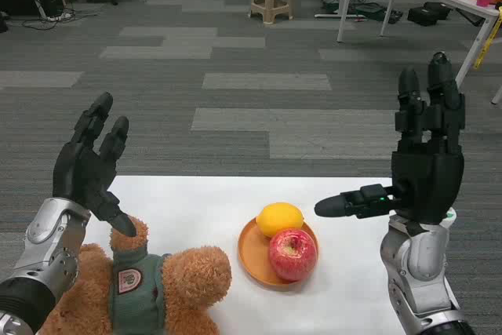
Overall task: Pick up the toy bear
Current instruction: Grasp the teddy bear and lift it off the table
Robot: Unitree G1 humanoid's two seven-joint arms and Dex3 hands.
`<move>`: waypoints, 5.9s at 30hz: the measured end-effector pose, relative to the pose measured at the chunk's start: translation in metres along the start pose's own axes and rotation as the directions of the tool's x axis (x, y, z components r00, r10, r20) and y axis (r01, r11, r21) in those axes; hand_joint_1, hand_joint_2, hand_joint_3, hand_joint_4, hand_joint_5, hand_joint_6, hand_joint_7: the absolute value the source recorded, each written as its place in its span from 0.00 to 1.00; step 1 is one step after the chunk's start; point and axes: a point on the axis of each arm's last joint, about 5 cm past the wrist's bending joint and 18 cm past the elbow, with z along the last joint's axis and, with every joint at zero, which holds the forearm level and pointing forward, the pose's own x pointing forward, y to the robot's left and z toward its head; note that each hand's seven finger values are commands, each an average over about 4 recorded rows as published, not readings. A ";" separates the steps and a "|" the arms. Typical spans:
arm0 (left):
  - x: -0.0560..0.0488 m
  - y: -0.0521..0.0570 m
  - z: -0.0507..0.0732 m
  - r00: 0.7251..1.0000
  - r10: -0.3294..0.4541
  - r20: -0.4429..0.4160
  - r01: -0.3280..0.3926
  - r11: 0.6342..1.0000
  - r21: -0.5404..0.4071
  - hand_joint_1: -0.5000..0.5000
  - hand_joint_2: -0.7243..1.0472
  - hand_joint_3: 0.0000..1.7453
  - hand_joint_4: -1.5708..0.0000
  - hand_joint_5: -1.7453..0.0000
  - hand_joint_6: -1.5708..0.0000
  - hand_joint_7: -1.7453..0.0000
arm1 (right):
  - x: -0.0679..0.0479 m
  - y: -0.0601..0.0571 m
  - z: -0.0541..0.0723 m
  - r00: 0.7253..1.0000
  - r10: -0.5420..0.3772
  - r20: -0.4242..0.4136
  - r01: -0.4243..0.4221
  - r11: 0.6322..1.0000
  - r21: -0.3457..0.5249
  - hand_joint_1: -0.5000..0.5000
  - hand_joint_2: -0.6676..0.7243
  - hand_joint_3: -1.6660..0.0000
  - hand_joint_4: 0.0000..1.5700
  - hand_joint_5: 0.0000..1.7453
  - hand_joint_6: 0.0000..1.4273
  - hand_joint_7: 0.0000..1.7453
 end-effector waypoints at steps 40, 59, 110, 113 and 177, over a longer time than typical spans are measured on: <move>0.010 -0.007 0.039 0.985 -0.048 0.164 0.035 0.996 0.081 0.28 0.05 0.05 1.00 1.00 1.00 0.92 | 0.016 0.023 -0.043 0.982 0.176 -0.066 -0.177 0.984 -0.009 0.04 0.64 1.00 0.00 0.06 0.00 0.04; -0.009 0.029 0.101 0.945 -0.157 -0.286 0.252 0.908 0.334 0.08 0.11 0.05 1.00 1.00 1.00 0.88 | 0.006 -0.006 -0.044 0.955 0.201 -0.218 -0.226 0.970 -0.095 0.04 0.55 1.00 0.00 0.10 0.00 0.04; -0.007 -0.075 0.048 0.281 -0.319 -0.905 0.959 0.049 0.280 0.00 0.70 0.05 1.00 1.00 1.00 0.88 | 0.000 -0.037 -0.039 0.935 0.181 -0.305 -0.244 0.952 -0.185 0.04 0.50 1.00 0.00 0.11 0.00 0.04; -0.012 -0.070 0.041 0.238 -0.284 -0.929 0.971 0.039 0.237 0.00 0.74 0.05 1.00 1.00 1.00 0.88 | 0.000 -0.037 -0.039 0.936 0.173 -0.306 -0.236 0.954 -0.183 0.04 0.50 1.00 0.00 0.11 0.00 0.04; -0.040 0.028 -0.004 0.851 -0.227 -0.474 0.366 0.903 0.225 1.00 0.70 0.05 0.00 0.00 0.37 0.08 | -0.014 -0.040 -0.041 0.933 0.081 -0.350 -0.145 0.976 -0.160 0.12 0.73 1.00 0.00 0.11 0.00 0.04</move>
